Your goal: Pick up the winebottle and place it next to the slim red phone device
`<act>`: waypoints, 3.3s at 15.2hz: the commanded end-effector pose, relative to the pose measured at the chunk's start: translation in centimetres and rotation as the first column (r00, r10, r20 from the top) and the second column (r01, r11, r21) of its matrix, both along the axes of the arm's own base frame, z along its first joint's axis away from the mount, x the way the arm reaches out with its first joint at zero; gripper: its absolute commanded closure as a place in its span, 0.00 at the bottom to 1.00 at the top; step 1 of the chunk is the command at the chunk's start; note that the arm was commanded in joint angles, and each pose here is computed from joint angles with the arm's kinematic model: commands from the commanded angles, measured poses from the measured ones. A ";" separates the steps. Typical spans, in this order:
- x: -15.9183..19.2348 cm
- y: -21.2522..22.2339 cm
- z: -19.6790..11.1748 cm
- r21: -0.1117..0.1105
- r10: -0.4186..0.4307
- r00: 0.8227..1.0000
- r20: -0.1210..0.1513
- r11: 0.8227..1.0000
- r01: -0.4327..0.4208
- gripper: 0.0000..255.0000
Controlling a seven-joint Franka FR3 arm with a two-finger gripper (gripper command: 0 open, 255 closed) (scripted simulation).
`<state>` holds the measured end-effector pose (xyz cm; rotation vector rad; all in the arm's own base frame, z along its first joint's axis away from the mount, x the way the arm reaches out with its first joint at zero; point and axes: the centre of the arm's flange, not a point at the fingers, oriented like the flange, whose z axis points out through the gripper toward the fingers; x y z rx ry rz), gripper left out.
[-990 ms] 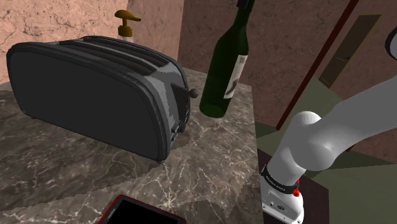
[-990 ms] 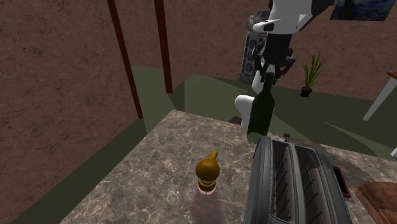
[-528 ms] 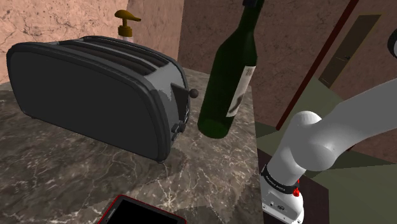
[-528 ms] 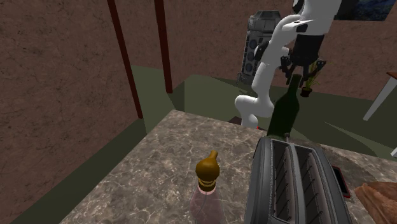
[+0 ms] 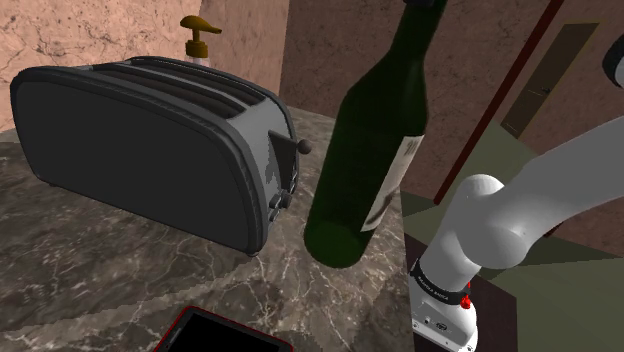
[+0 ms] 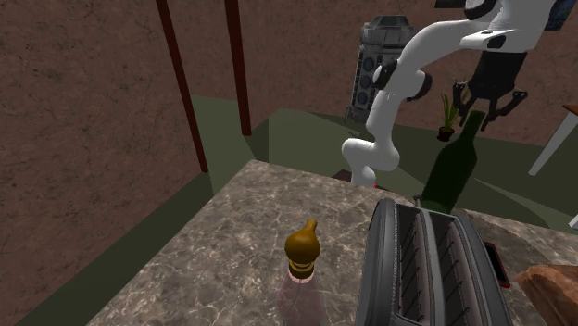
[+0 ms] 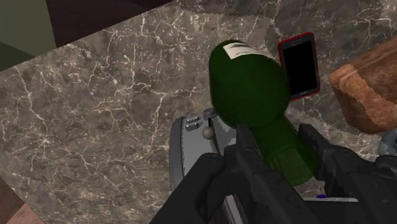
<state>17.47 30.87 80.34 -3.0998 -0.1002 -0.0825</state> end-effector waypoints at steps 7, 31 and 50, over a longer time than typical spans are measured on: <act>-5.8 9.1 -0.1 0.001 -0.002 1.000 0.000 1.000 0.002 1.00; -12.4 19.9 -6.8 0.001 -0.002 1.000 0.000 1.000 0.002 1.00; -12.7 19.7 -1.8 0.001 -0.002 1.000 0.000 1.000 0.002 0.00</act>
